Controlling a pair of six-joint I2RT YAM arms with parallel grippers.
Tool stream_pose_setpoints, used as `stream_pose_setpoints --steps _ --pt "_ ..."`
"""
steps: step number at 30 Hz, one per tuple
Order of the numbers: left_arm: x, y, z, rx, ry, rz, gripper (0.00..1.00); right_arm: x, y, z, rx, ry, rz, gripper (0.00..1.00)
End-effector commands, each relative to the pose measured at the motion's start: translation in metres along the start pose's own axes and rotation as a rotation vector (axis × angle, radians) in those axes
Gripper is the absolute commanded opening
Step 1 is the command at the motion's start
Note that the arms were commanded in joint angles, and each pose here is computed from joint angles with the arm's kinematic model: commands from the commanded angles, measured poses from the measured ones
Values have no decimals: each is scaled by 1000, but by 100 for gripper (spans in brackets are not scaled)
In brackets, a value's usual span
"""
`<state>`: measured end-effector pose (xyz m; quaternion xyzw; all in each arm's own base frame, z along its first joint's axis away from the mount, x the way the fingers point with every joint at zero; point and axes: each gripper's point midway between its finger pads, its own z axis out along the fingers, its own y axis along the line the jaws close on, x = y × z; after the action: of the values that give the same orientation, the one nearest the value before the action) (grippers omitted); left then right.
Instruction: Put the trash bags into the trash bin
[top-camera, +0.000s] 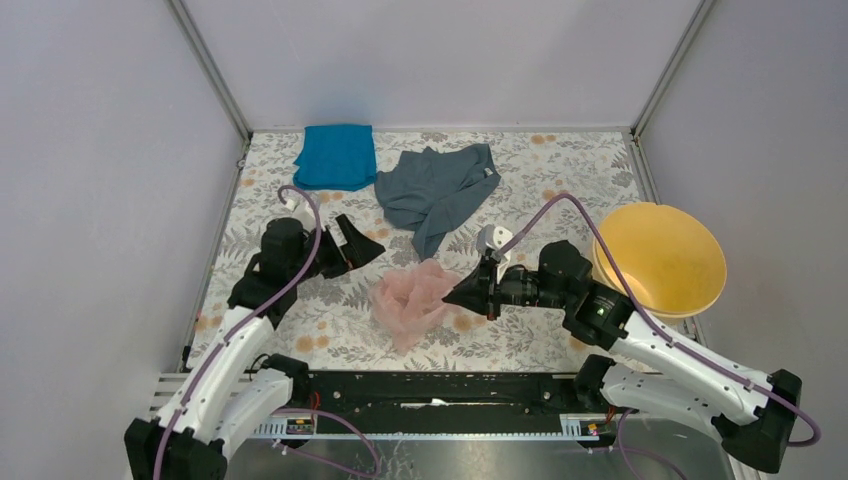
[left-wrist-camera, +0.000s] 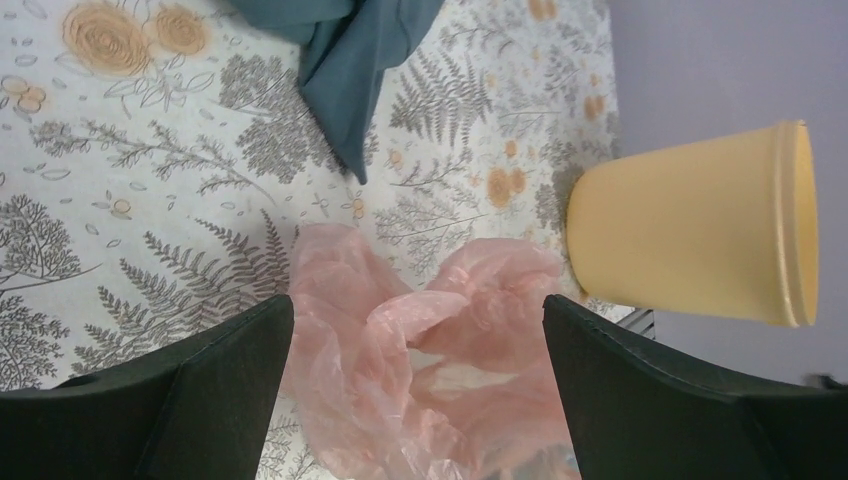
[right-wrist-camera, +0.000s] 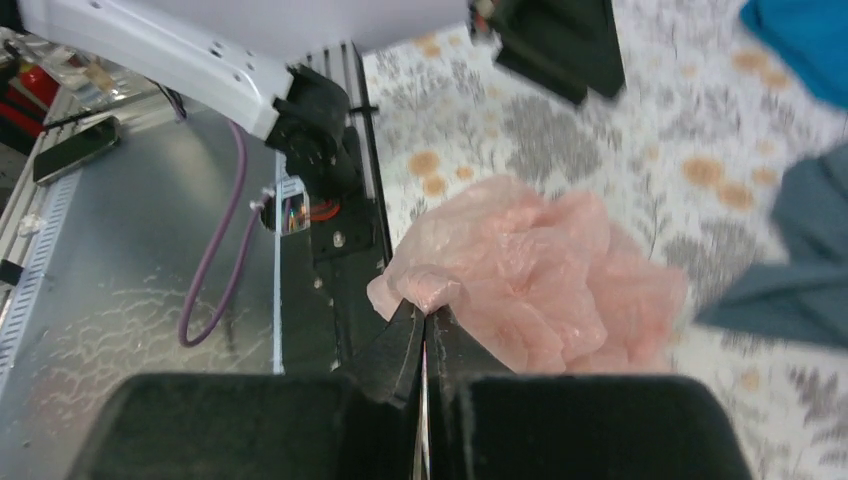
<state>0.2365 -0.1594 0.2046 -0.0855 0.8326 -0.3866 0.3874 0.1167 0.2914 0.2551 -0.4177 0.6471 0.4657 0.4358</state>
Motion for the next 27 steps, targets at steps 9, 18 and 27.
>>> stream_pose_setpoints --steps 9,18,27 --pt "-58 5 -49 -177 -316 26 99 -140 35 61 -330 -223 -366 0" --pt "-60 24 -70 -276 -394 33 99 -23 14 51 -282 47 -159 0" --pt "-16 22 -22 -155 -127 17 99 58 -76 -3 386 55 91 0"
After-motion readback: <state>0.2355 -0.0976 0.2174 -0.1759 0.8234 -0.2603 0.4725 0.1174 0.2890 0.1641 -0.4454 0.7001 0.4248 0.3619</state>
